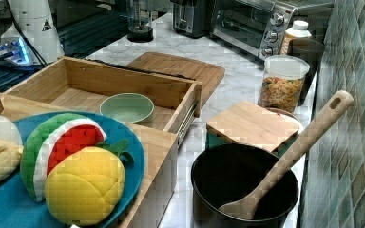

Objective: Close the drawer.

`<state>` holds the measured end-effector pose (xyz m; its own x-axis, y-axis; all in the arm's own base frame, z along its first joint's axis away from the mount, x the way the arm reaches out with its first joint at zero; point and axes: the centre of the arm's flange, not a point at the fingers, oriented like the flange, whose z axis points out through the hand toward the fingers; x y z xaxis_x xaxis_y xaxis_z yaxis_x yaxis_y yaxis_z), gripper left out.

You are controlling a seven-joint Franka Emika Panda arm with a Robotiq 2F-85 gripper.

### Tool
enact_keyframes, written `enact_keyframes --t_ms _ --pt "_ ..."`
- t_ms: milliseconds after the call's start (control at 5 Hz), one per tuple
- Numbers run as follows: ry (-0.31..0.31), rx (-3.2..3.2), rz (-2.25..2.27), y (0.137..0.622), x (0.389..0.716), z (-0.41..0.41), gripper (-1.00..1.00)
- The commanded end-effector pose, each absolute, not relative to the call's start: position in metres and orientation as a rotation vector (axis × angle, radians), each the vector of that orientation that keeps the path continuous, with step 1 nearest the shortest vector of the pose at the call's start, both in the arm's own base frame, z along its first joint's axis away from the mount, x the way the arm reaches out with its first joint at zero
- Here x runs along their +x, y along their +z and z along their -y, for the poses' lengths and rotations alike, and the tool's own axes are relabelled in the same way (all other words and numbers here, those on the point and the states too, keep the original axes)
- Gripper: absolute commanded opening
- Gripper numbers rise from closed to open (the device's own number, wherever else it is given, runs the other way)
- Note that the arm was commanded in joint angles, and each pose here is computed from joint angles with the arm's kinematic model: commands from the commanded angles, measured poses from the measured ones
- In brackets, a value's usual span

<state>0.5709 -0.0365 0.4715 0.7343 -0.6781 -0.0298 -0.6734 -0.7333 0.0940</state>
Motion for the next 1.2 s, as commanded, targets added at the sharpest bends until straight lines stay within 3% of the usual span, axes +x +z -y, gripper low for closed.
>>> enact_keyframes --t_ms 200,400,1000,1200 --pt "-0.111 2.848 1.11 0.466 0.569 0.037 -1.0" --pt "-0.068 2.934 0.941 0.457 0.552 0.023 -1.0" --pt "-0.079 3.17 0.252 0.435 0.512 -0.056 -1.0" --pt "-0.014 3.161 0.083 0.419 0.494 -0.076 -1.0"
